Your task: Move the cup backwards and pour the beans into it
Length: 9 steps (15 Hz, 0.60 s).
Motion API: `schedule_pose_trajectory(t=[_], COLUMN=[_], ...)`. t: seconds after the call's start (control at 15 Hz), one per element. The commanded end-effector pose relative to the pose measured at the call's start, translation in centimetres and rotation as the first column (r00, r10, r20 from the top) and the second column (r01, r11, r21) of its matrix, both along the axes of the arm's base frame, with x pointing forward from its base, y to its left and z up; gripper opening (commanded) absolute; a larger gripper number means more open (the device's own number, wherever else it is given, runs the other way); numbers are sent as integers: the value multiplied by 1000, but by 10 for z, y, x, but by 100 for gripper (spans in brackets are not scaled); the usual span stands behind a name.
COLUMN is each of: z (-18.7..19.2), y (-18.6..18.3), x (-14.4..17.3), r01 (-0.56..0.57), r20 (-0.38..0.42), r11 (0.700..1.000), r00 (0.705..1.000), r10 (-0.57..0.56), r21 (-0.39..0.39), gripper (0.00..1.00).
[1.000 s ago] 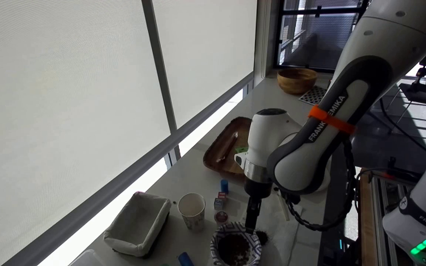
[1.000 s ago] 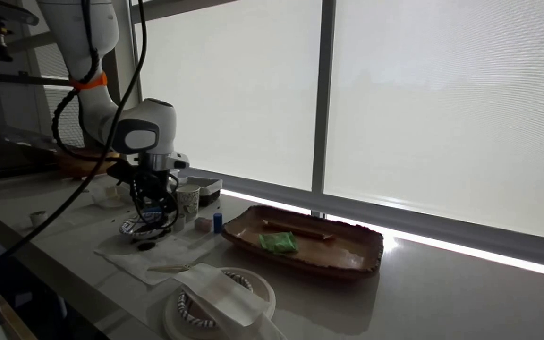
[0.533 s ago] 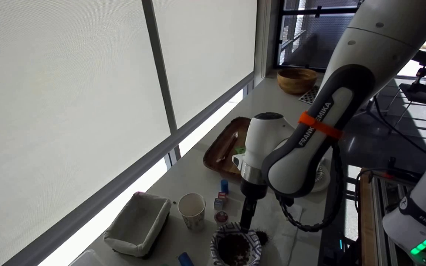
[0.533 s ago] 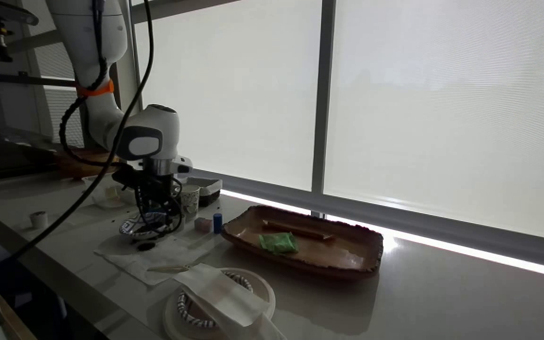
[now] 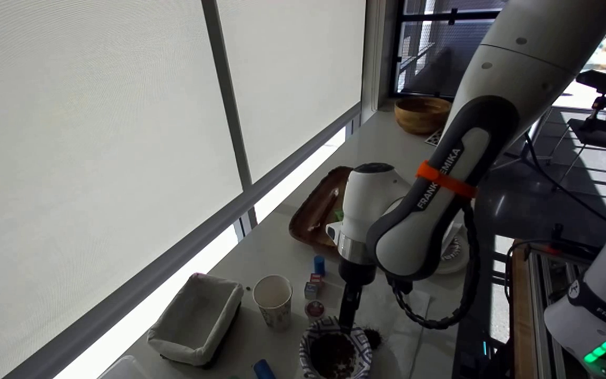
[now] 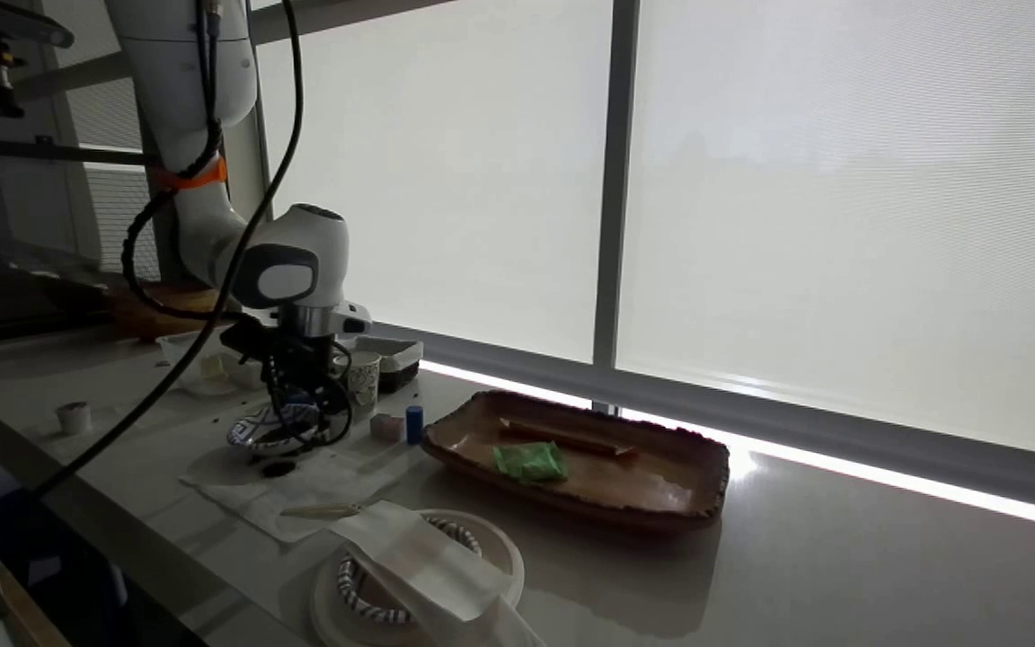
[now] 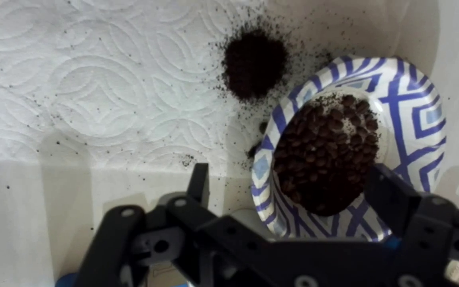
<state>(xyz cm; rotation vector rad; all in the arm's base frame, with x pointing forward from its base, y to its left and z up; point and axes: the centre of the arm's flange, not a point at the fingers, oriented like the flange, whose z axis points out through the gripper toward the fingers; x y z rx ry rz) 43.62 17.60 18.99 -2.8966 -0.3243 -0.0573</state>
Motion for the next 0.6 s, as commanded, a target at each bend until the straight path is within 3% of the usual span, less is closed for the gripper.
schedule_pose_trajectory(t=[0.0, 0.2, 0.47, 0.53], z=[-23, -31, -31, -31], y=[11, 11, 19, 20], x=[13, 18, 24, 25], r01=[-28, -41, -45, -46], r20=[-70, -45, -26, -24], r11=[994, 988, 992, 992], r00=[997, 998, 999, 999], r10=[21, 34, 43, 43], r21=[-102, -146, -120, -116], gripper=[100, 100, 100, 93])
